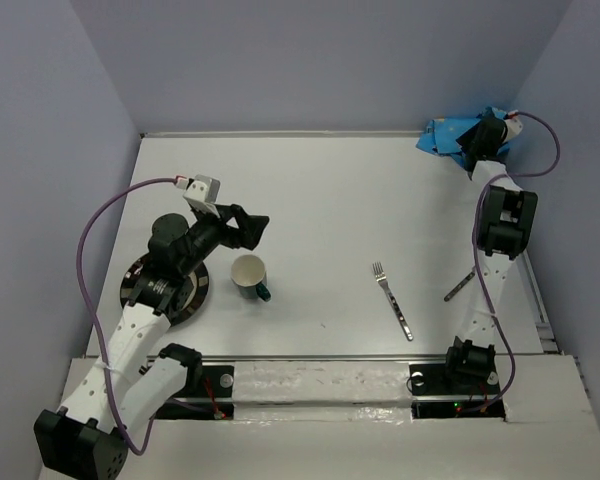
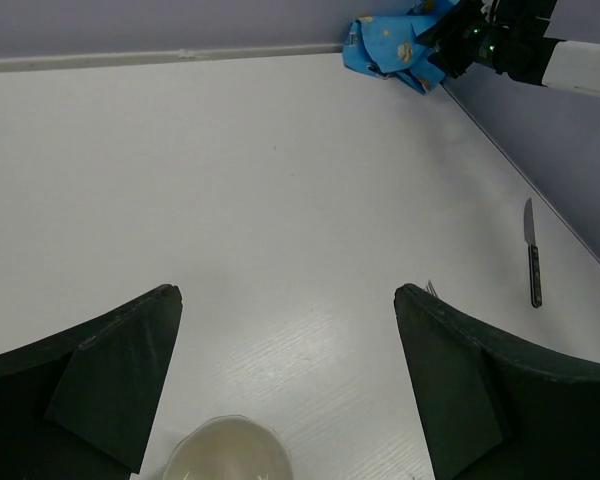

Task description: Set the dinner table for one person

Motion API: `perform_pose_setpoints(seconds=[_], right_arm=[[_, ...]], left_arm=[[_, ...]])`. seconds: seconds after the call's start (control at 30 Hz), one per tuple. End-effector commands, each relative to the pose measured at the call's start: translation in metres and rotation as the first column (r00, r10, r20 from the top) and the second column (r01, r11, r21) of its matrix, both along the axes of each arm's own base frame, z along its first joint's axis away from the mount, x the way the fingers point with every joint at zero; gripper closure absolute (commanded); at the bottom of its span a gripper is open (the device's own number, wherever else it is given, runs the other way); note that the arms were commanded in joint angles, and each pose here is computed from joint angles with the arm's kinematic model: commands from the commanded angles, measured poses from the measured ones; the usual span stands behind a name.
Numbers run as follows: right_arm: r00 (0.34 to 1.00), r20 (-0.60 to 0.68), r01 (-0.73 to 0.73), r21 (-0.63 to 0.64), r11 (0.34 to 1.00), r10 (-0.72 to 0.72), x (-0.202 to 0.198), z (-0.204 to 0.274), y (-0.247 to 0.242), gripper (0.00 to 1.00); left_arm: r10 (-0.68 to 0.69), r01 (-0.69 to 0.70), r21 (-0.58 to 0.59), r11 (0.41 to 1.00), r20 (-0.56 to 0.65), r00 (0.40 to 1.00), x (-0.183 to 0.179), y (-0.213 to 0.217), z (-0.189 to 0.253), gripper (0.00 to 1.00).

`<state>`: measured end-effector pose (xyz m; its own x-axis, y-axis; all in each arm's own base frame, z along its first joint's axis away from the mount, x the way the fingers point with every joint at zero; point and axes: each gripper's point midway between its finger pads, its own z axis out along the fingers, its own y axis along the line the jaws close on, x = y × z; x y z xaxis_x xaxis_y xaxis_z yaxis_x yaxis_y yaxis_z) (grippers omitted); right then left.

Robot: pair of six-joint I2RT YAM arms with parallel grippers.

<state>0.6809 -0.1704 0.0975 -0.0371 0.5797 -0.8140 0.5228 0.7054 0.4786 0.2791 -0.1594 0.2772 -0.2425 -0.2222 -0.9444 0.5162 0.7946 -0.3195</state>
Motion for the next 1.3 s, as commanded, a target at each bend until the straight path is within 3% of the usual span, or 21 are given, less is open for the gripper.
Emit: perform_pose_setpoints(seconds=[0.0,0.17,0.23,0.3,0.33,0.47,0.5,0.63,0.67,0.7,0.77,0.8,0.83,0.9,1.03,1.07,1.13,1.17,1.2,1.23,1.27], right_arm=[[0.998,0.061,-0.002,-0.017,1.000,0.003,0.020,0.018,-0.007,0.44],[0.997,0.077,0.006,-0.038,0.999,-0.003,0.032,0.021,-0.018,0.49],[0.997,0.082,-0.006,-0.026,1.000,0.008,0.036,0.016,-0.016,0.63],[0.995,0.103,-0.007,-0.016,1.000,0.009,0.039,0.020,-0.021,0.83],[0.994,0.112,-0.007,-0.018,1.000,0.009,0.040,0.024,-0.021,0.83],[0.994,0.107,0.004,-0.018,1.000,-0.002,0.038,0.022,-0.028,0.66],[0.995,0.104,0.006,-0.021,1.000,-0.004,0.037,0.022,-0.028,0.57],[0.997,0.072,0.013,-0.007,1.000,-0.012,0.031,0.004,-0.033,0.51],[0.997,0.069,0.022,0.000,1.000,-0.022,0.029,0.002,-0.039,0.55],[0.998,0.064,0.018,0.008,1.000,-0.018,0.029,-0.003,-0.038,0.69],[0.998,0.064,0.028,0.030,0.999,-0.030,0.027,-0.008,-0.043,0.75],[0.998,0.062,0.025,0.042,0.999,-0.028,0.027,-0.011,-0.041,0.89],[0.998,0.064,0.022,0.050,0.998,-0.025,0.027,-0.012,-0.040,0.97],[0.996,0.094,-0.009,0.074,0.997,0.002,0.031,-0.005,-0.034,1.00],[0.951,0.256,-0.204,0.095,0.974,0.174,0.038,0.057,0.002,1.00],[0.914,0.342,-0.250,0.053,0.967,0.217,0.037,0.108,0.016,1.00],[0.865,0.389,-0.351,0.014,0.936,0.318,0.032,0.148,0.053,1.00],[0.821,0.444,-0.383,-0.039,0.923,0.359,0.021,0.200,0.069,1.00],[0.813,0.433,-0.418,-0.032,0.908,0.390,0.021,0.192,0.083,1.00],[0.757,0.490,-0.451,-0.088,0.888,0.433,0.005,0.245,0.102,1.00],[0.714,0.493,-0.522,-0.099,0.847,0.497,-0.004,0.255,0.136,1.00]], left_arm=[[-0.014,0.014,-0.007,1.000,0.071,0.997,0.007,-0.002,0.024,0.01],[-0.014,0.014,-0.001,1.000,0.049,0.999,0.012,-0.002,0.017,0.01],[-0.008,0.008,0.000,1.000,0.043,0.999,0.015,0.000,0.015,0.01],[-0.006,0.006,-0.003,1.000,0.036,0.999,0.016,0.001,0.013,0.01],[-0.003,0.003,-0.004,1.000,0.037,0.999,0.017,0.002,0.014,0.01],[0.006,-0.006,-0.006,1.000,0.039,0.999,0.018,0.005,0.015,0.01],[0.009,-0.009,-0.009,1.000,0.044,0.999,0.018,0.007,0.017,0.01],[0.013,-0.012,-0.010,1.000,0.048,0.999,0.017,0.008,0.018,0.01],[0.014,-0.014,-0.009,1.000,0.049,0.999,0.017,0.008,0.018,0.01],[0.015,-0.015,-0.009,1.000,0.048,0.999,0.018,0.009,0.018,0.01],[0.019,-0.018,-0.010,1.000,0.047,0.999,0.018,0.010,0.018,0.01],[0.019,-0.018,-0.010,1.000,0.048,0.999,0.018,0.010,0.018,0.01],[0.022,-0.021,-0.011,1.000,0.048,0.999,0.019,0.010,0.018,0.01],[0.028,-0.027,-0.010,1.000,0.048,0.998,0.019,0.012,0.018,0.01],[0.037,-0.037,-0.016,0.999,0.053,0.998,0.019,0.014,0.020,0.01],[0.039,-0.038,-0.019,0.999,0.058,0.998,0.018,0.014,0.022,0.01],[0.050,-0.049,-0.026,0.998,0.061,0.997,0.018,0.016,0.024,0.01],[0.057,-0.055,-0.030,0.998,0.068,0.996,0.017,0.017,0.026,0.01],[0.060,-0.058,-0.034,0.998,0.071,0.996,0.016,0.018,0.028,0.01],[0.069,-0.067,-0.036,0.997,0.075,0.995,0.016,0.020,0.029,0.01],[0.080,-0.077,-0.042,0.996,0.083,0.993,0.014,0.022,0.033,0.01]])
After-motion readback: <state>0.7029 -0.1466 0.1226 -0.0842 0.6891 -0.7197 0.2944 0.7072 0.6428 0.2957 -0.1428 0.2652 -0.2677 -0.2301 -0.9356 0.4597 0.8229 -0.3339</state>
